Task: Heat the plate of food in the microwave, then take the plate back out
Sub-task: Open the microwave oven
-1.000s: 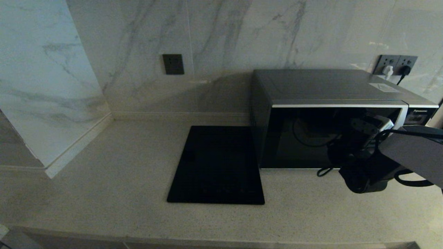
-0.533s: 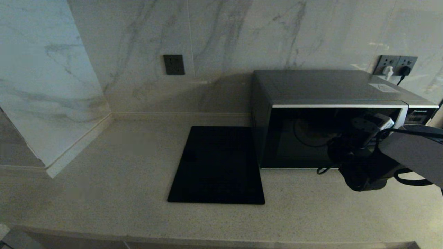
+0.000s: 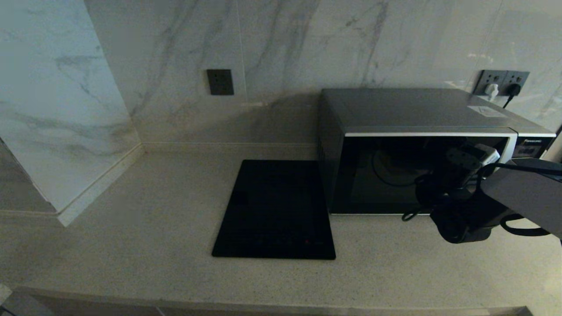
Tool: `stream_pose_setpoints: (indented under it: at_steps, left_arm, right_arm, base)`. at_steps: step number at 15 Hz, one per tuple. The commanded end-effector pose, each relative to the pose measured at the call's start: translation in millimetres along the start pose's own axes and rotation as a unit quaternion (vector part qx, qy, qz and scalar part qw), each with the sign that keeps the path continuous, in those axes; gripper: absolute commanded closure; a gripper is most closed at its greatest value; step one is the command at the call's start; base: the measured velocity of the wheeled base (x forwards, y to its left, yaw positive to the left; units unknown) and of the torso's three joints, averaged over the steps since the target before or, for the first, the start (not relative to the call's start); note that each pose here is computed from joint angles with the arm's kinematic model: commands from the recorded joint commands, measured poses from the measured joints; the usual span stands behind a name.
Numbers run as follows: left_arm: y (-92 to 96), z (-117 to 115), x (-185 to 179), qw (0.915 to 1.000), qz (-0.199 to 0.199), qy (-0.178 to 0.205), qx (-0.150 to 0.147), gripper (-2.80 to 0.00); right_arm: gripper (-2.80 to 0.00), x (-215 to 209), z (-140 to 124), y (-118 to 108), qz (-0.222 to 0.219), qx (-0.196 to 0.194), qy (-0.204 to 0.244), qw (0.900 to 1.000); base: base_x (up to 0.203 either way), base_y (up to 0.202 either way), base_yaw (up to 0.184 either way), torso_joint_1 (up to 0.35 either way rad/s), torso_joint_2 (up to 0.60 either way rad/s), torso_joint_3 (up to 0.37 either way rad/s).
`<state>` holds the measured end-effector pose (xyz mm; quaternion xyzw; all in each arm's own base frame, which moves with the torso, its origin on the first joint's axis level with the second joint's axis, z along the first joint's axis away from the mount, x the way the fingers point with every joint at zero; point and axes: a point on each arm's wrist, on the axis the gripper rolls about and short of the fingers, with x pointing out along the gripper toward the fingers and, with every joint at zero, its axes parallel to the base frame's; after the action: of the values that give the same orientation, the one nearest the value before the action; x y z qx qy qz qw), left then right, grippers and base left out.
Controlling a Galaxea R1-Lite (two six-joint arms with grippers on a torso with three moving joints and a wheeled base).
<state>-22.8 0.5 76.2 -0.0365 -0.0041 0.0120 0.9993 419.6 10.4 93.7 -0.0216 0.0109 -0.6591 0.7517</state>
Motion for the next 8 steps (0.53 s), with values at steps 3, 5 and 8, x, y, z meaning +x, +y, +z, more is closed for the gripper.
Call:
stream_pose_setpoints:
  at_steps: [3,5,8]
  left_arm:
    - [0.0,0.0,0.0,1.0,0.0,0.0,0.0,0.0]
    - [0.0,0.1,0.1,1.0,0.0,0.001,0.0,0.0]
    - [0.0,0.0,0.0,1.0,0.0,0.0,0.0,0.0]
  right_arm:
    - [0.0,-1.5,1.8,-1.7,-0.005,0.004,0.002,1.0]
    - [0.0,-1.9,1.8,-1.6,-0.004,0.003,0.002,1.0]
    - [0.0,-3.9,1.8,-1.5,-0.002,0.003,0.001,1.0]
  base:
    - [0.0,0.0,0.0,0.0,0.0,0.0]
    - [0.0,0.0,0.0,0.0,0.0,0.0]
    - [0.0,0.0,0.0,0.0,0.0,0.0]
